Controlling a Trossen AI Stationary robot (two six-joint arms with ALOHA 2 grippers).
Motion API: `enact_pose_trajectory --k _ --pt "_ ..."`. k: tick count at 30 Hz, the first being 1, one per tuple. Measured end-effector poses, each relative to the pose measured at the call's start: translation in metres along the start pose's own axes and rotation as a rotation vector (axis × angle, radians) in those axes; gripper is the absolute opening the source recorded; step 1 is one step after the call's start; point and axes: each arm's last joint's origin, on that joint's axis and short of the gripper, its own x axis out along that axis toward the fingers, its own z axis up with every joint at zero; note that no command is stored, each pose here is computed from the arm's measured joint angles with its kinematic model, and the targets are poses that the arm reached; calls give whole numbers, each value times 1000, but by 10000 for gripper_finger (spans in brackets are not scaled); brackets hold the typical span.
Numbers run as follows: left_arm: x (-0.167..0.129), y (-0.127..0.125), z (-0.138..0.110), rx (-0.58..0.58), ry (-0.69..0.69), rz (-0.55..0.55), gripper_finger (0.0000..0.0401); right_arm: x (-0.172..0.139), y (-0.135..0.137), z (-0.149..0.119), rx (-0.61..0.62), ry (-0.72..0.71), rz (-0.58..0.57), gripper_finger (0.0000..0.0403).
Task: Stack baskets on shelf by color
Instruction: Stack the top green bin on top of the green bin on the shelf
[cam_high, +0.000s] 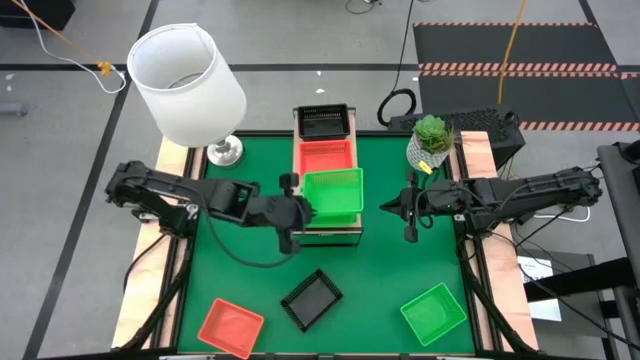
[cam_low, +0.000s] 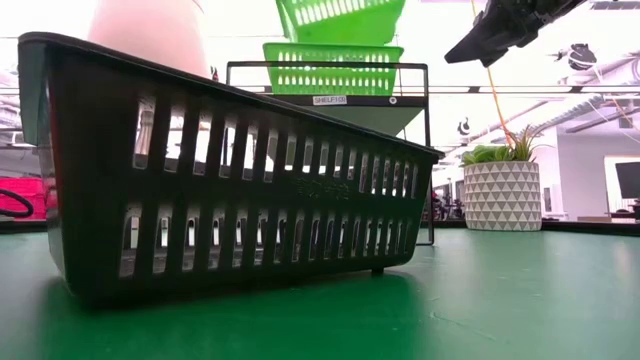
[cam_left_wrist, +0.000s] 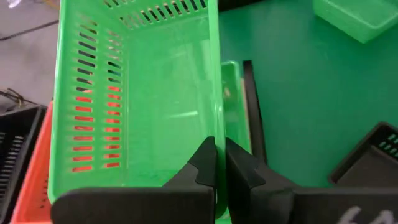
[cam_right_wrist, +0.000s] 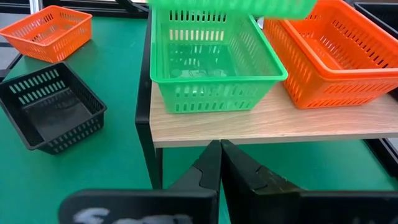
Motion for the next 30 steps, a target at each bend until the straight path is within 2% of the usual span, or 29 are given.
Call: enact_pose_trajectory --k 5,10,16,26,30 --pt "17 -7 -4 23 60 -5 21 0 0 0 2 -1 0 4" --pt "14 -4 -6 -7 78 -11 7 0 0 0 2 -1 0 4" --pt "13 -4 -10 -16 112 -16 30 0 0 0 1 0 0 4" --pt "15 -5 -10 -7 120 -23 17 0 0 0 2 -1 1 4" --pt "15 -5 -10 -8 121 -23 38 0 0 0 2 0 1 4"
